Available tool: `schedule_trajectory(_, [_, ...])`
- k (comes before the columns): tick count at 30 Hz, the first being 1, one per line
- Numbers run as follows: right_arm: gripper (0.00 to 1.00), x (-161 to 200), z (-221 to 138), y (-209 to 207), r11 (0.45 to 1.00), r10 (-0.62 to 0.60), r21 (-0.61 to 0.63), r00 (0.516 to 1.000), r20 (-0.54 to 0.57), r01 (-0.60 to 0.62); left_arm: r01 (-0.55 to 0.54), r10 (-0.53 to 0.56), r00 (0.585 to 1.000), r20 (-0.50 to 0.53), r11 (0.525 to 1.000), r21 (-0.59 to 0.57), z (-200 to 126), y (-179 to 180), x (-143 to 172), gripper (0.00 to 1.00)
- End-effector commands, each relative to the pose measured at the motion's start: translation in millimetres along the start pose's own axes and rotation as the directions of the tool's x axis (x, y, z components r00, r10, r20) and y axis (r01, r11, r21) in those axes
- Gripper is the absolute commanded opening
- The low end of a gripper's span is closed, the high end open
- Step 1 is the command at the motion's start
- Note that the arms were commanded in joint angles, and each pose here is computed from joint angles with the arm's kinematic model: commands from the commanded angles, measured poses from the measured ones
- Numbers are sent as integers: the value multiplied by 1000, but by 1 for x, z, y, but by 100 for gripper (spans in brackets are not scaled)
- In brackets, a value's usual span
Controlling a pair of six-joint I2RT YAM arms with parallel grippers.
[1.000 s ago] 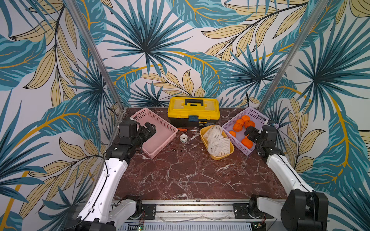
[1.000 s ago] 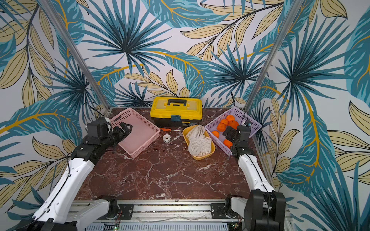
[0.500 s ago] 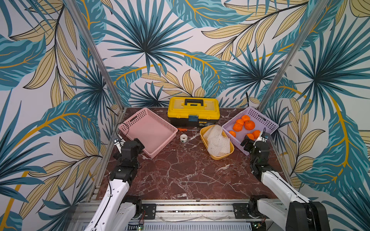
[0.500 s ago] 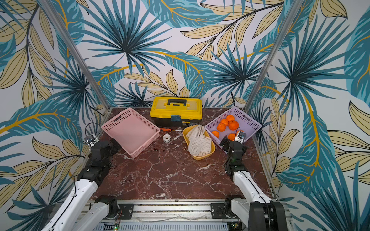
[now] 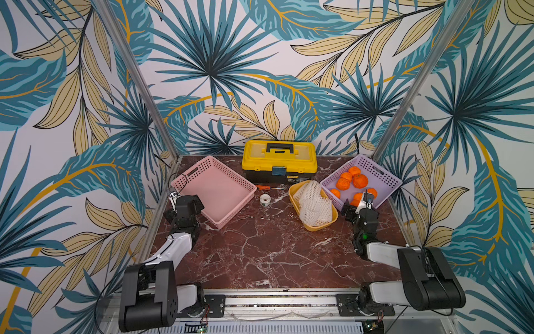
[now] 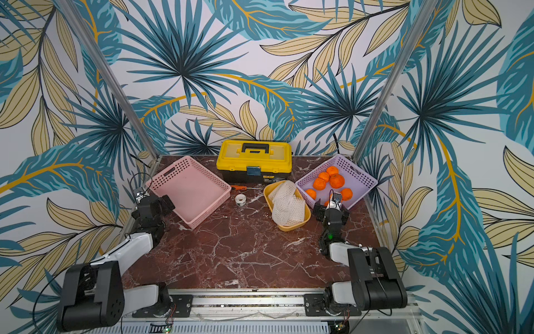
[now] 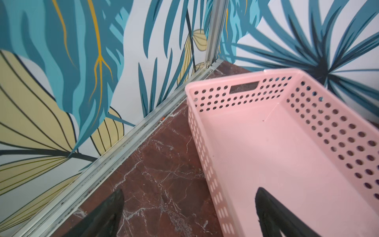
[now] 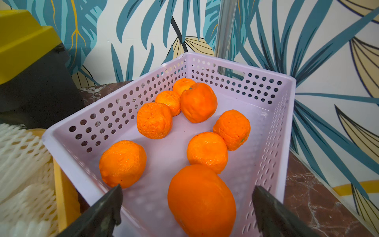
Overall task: Remove foam nets from oranges
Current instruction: Reset both arms
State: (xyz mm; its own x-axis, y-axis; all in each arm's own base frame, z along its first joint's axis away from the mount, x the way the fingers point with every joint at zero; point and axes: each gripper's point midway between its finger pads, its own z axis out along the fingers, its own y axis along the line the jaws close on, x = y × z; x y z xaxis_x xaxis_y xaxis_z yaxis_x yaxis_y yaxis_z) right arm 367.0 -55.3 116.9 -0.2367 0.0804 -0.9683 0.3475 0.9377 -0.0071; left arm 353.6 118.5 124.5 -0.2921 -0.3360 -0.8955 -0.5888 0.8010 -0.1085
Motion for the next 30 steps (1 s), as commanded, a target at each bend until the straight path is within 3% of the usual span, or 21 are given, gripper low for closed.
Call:
schedule_trajectory(1, [100, -8, 7, 10, 999, -18, -31, 999, 35, 19, 1, -5, 999, 46, 995, 97, 8, -12, -7, 100])
schedule_trajectory(7, [100, -4, 7, 6, 1000, -7, -16, 998, 55, 8, -6, -17, 995, 97, 973, 231, 1, -32, -5, 100])
schedule_trajectory(12, [100, -6, -2, 1, 1000, 13, -11, 995, 100, -12, -175, 123, 977, 173, 930, 324, -12, -73, 5, 100])
schedule_trajectory(23, [100, -4, 2, 4, 1000, 7, -19, 996, 84, -5, -239, 176, 963, 204, 909, 343, -7, -86, 21, 100])
schedule_trajectory(27, [100, 0, 18, 11, 999, -26, -21, 1000, -9, 26, -270, 209, 957, 201, 897, 351, -4, -95, 22, 100])
schedule_trajectory(30, [100, -1, 18, 11, 1000, -21, -21, 1000, -6, 20, -272, 212, 957, 200, 897, 349, -4, -95, 22, 100])
